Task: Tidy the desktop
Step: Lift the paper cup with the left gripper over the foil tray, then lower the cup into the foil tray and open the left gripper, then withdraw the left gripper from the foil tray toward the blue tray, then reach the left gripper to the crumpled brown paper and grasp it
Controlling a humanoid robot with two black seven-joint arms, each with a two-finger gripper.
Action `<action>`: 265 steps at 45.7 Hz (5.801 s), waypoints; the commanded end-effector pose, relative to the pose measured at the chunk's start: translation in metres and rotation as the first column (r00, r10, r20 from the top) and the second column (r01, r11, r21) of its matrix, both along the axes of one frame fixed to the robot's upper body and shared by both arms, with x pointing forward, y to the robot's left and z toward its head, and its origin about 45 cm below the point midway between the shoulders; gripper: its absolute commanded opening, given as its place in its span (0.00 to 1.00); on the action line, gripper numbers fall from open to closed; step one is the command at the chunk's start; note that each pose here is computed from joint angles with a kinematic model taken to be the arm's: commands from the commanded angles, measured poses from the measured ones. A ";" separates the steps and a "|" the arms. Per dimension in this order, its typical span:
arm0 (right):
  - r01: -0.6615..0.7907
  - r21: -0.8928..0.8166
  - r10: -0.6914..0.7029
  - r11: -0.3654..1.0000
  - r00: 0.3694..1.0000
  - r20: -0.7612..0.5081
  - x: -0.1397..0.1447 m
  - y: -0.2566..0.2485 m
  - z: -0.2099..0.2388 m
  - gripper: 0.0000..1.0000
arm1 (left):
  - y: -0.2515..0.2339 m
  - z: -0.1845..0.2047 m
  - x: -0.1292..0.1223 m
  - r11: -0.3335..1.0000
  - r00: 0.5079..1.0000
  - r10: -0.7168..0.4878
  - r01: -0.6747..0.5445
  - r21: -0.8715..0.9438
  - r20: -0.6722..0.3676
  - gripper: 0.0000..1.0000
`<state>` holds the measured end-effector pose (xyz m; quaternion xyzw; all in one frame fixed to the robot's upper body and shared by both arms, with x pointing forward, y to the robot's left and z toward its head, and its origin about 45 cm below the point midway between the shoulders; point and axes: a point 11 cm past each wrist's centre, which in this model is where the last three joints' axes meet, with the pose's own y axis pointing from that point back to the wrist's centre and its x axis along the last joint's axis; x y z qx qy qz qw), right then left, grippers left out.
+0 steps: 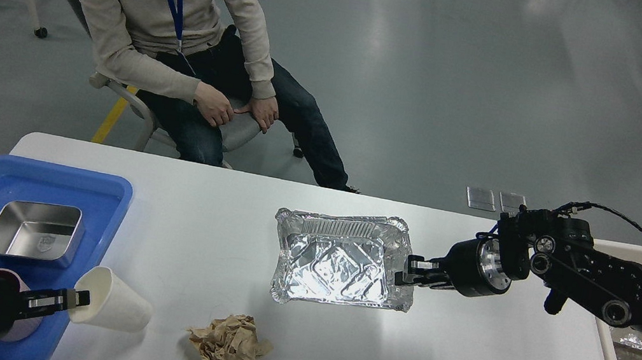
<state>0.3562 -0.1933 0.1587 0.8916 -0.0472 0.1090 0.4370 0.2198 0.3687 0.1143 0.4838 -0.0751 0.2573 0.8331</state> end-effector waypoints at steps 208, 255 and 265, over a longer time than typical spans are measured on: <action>-0.084 -0.033 0.084 0.996 0.996 0.010 0.010 0.029 0.014 0.00 | 0.007 0.159 0.094 0.995 0.934 -0.075 0.048 0.087 0.348 0.85; -0.062 -0.032 0.063 0.998 0.998 0.022 0.014 0.019 0.020 0.00 | 0.020 0.123 0.039 1.000 0.982 -0.019 0.017 0.015 0.188 0.96; -0.066 -0.030 0.066 0.997 0.998 0.015 0.011 0.021 0.017 0.00 | -0.011 0.096 0.033 0.996 0.990 -0.036 0.048 -0.081 0.138 0.96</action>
